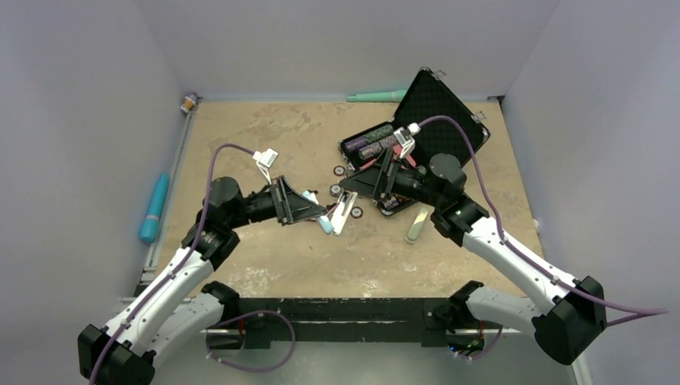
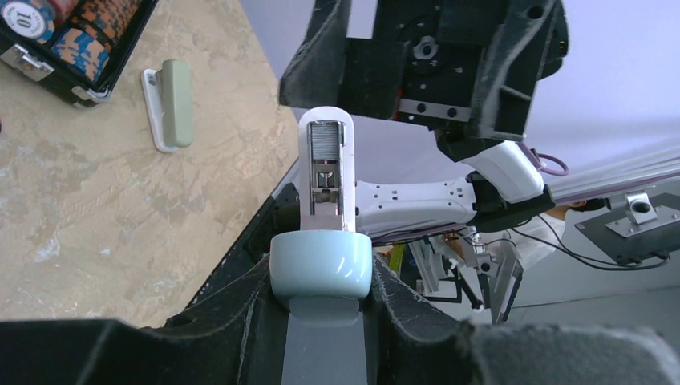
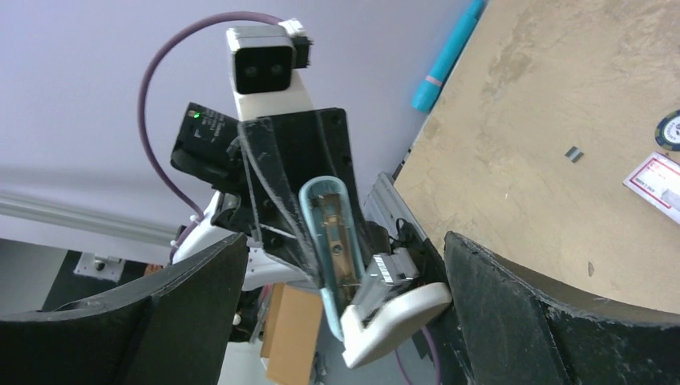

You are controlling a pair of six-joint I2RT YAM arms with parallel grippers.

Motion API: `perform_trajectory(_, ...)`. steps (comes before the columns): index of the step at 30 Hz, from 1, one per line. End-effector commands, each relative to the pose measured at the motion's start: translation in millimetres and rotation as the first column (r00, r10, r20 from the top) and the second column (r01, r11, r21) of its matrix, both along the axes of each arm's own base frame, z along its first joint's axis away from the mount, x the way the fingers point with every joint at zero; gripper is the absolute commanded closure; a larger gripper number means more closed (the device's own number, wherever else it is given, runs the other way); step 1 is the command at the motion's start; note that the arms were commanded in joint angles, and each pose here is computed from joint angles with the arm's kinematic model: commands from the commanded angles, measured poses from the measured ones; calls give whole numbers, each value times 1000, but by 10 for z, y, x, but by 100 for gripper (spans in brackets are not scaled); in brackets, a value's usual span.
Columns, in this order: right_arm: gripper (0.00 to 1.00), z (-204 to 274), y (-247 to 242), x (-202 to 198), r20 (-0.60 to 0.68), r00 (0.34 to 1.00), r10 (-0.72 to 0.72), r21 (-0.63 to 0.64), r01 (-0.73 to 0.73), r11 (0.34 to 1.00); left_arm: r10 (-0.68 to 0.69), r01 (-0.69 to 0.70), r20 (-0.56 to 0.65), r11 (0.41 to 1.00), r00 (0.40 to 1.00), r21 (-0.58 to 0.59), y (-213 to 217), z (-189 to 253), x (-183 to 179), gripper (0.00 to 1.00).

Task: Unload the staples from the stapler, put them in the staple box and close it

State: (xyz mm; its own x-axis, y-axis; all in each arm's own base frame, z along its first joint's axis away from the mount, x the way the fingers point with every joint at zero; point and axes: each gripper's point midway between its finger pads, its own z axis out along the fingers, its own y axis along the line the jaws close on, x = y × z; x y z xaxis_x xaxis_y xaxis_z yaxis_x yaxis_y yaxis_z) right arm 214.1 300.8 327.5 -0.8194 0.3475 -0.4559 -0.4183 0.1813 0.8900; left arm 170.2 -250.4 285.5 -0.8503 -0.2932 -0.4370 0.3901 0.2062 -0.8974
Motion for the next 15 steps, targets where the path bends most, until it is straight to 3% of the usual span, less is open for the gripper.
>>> perform_trajectory(1, 3, -74, -8, 62, 2, 1000, -30, 7, 30, 1000, -19, 29, 102, 995, 995, -100, 1, 346, -50, 100)
perform_trajectory(8, 5, -268, 41, 124, -30, 999, -27, -8, 27, 1000, -12, 21, 92, 994, 996, -103, 8, 333, -48, 100)
perform_trajectory(15, 16, -235, 101, 129, -11, 1000, 8, -7, -8, 1000, 32, -26, 60, 994, 998, -106, 10, 300, 46, 100)
